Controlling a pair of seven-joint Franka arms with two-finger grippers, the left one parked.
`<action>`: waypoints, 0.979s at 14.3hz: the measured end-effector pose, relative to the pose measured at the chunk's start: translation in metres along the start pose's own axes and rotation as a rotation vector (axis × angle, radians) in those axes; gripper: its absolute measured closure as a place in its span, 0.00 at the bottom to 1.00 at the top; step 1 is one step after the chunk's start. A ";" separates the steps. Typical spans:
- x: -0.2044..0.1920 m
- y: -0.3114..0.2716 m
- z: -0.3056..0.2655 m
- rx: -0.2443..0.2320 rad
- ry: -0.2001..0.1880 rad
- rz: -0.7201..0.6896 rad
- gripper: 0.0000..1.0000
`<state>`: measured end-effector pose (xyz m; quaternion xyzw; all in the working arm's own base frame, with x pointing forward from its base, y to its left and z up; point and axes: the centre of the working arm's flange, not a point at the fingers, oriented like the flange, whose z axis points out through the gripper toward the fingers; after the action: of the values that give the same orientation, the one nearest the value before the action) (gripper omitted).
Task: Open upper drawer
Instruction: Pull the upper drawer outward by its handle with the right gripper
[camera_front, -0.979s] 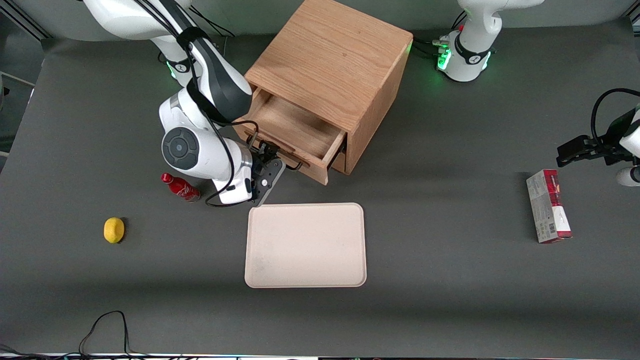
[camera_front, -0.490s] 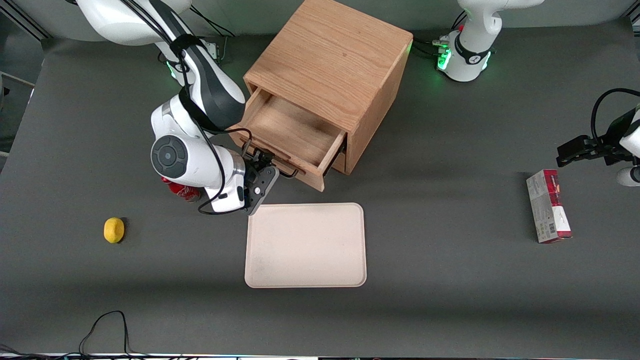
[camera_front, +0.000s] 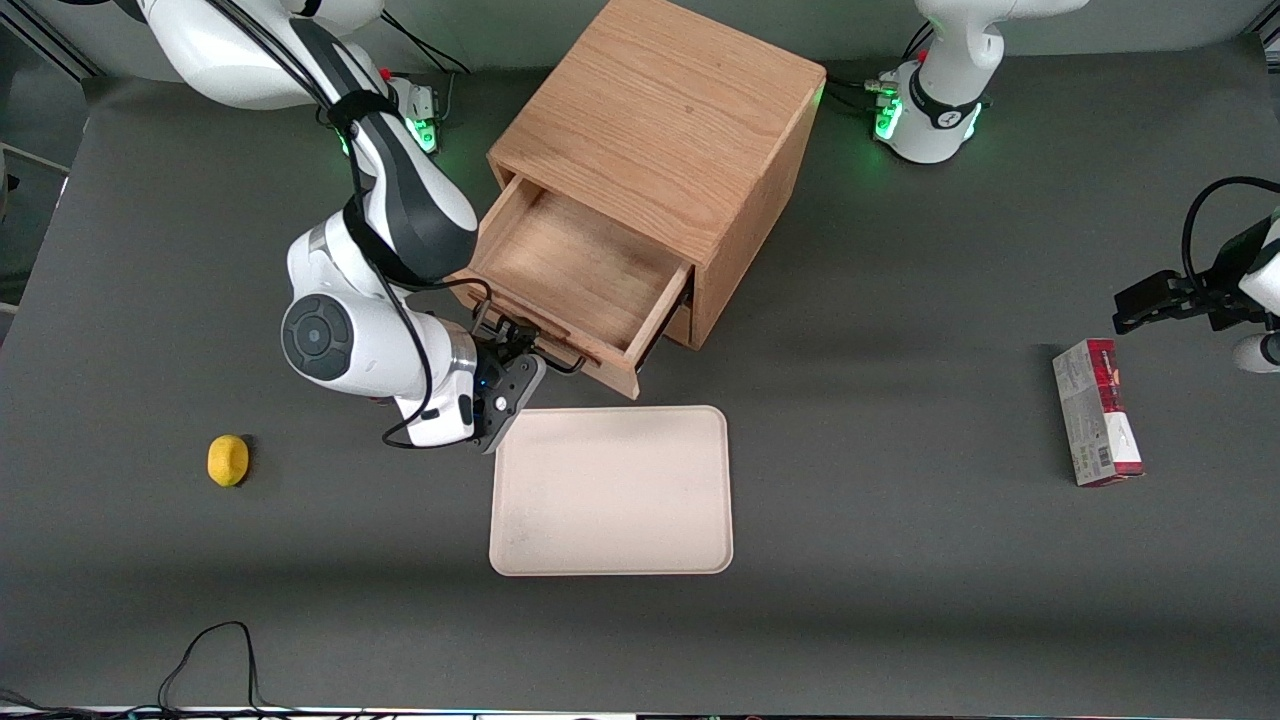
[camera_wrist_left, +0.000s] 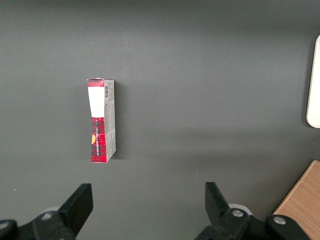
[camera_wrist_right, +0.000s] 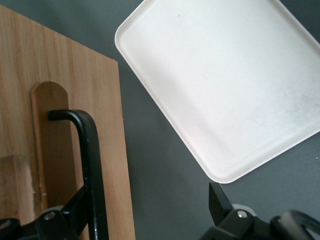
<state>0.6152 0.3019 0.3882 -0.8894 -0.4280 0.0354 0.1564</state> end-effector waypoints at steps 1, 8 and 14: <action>0.000 0.004 -0.001 -0.001 0.004 0.002 0.00; -0.003 0.025 -0.007 -0.005 0.021 0.009 0.00; -0.009 0.045 -0.013 -0.008 0.034 0.017 0.00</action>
<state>0.6456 0.2652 0.3857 -0.8942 -0.4177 0.0198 0.1599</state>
